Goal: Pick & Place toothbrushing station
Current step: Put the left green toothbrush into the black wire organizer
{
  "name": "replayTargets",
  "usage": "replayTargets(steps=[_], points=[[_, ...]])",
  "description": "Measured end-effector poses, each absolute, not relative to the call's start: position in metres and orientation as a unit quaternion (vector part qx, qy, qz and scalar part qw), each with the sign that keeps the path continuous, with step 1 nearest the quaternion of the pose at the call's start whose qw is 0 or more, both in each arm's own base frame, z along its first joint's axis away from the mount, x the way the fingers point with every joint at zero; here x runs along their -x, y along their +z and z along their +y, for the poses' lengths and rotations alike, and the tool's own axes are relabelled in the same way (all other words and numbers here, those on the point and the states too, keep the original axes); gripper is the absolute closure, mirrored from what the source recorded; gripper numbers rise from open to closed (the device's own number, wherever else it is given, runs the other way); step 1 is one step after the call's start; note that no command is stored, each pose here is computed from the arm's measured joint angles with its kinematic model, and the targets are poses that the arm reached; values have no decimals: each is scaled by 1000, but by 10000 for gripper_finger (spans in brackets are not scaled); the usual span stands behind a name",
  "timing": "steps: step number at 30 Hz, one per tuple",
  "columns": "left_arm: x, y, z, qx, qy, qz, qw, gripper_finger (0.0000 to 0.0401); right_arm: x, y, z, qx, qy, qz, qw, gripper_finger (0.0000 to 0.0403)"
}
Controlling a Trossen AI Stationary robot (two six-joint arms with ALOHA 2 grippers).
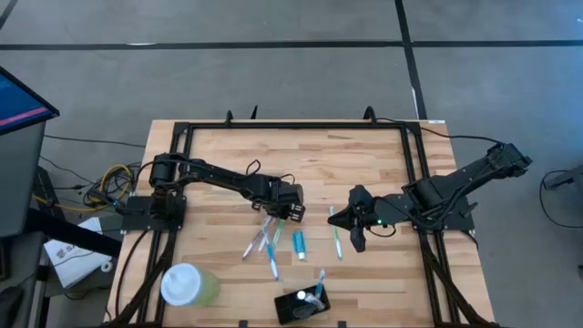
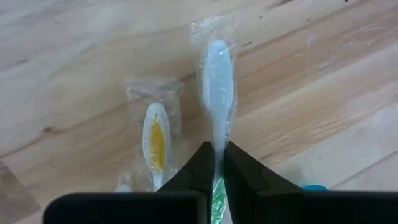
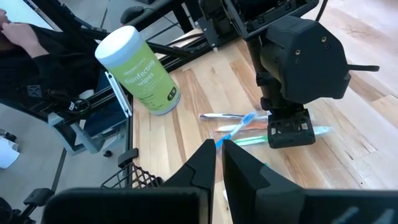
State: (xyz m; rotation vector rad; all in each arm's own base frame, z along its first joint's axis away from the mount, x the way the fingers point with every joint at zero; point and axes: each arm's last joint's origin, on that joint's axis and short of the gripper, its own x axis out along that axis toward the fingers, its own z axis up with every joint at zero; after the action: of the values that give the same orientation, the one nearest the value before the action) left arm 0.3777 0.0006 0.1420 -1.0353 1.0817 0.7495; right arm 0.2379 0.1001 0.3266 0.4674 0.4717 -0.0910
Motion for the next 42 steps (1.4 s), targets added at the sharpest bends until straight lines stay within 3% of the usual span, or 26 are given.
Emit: replayTargets(steps=[21, 36, 42], points=[[-391, 170, -14, 407, 300, 452, 735, 393, -236, 327, 105, -227, -35, 233, 945, 381], [-355, 274, -39, 283, 339, 256, 860, 393, -236, 327, 105, -222, -35, 234, 946, 381], [-337, 304, -49, 290, 315, 219, 877, 393, -235, 326, 104, -209, -33, 237, 948, 381]])
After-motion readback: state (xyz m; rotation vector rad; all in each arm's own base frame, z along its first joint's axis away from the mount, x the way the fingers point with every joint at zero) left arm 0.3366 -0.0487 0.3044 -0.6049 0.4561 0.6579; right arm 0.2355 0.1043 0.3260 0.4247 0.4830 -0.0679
